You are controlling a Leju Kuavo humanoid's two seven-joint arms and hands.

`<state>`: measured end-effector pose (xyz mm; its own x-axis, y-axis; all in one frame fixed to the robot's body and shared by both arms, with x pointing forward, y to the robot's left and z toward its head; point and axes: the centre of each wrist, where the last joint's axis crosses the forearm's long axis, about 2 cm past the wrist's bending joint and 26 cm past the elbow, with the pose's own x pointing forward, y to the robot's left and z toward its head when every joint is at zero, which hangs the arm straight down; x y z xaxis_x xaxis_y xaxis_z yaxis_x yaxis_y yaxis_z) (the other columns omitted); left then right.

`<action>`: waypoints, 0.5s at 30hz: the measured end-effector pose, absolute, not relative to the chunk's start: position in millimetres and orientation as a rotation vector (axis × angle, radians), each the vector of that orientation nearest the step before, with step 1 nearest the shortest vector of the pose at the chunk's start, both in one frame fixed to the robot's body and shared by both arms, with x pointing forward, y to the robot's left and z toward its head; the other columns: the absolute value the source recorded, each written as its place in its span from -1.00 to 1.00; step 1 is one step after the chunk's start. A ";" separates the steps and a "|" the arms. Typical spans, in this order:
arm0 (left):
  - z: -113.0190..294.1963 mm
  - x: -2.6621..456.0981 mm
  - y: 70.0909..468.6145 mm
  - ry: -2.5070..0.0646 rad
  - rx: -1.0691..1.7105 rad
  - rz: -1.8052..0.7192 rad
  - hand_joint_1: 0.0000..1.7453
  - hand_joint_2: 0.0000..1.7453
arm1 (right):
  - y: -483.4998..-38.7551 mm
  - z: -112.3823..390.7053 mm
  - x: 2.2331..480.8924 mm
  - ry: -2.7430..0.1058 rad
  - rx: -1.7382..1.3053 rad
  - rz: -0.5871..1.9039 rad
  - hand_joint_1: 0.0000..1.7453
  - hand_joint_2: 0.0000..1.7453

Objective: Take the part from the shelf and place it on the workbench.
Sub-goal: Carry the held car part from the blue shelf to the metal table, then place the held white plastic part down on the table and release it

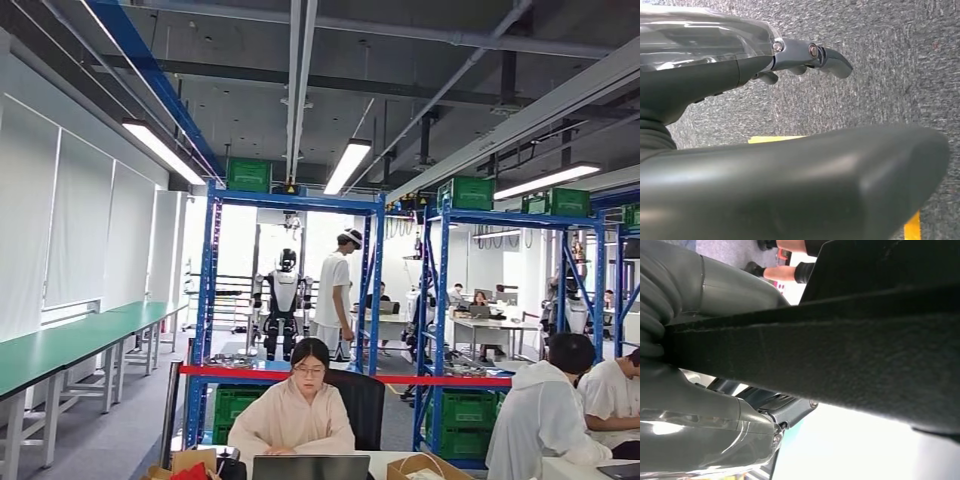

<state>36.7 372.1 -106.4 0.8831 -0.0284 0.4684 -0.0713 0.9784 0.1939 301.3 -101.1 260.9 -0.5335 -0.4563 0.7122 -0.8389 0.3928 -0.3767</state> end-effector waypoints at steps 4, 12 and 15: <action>-106.6 38.3 369.3 -0.495 0.199 0.019 -1.00 1.00 | -102.3 269.9 302.5 -2.201 1.079 1.001 1.00 1.00; -104.9 41.6 378.4 -0.506 0.208 -0.003 -1.00 1.00 | -119.1 295.2 324.6 -2.332 0.850 0.981 1.00 1.00; -104.9 44.4 376.5 -0.511 0.199 -0.017 -1.00 1.00 | -127.6 307.7 342.4 -2.345 0.730 1.001 1.00 1.00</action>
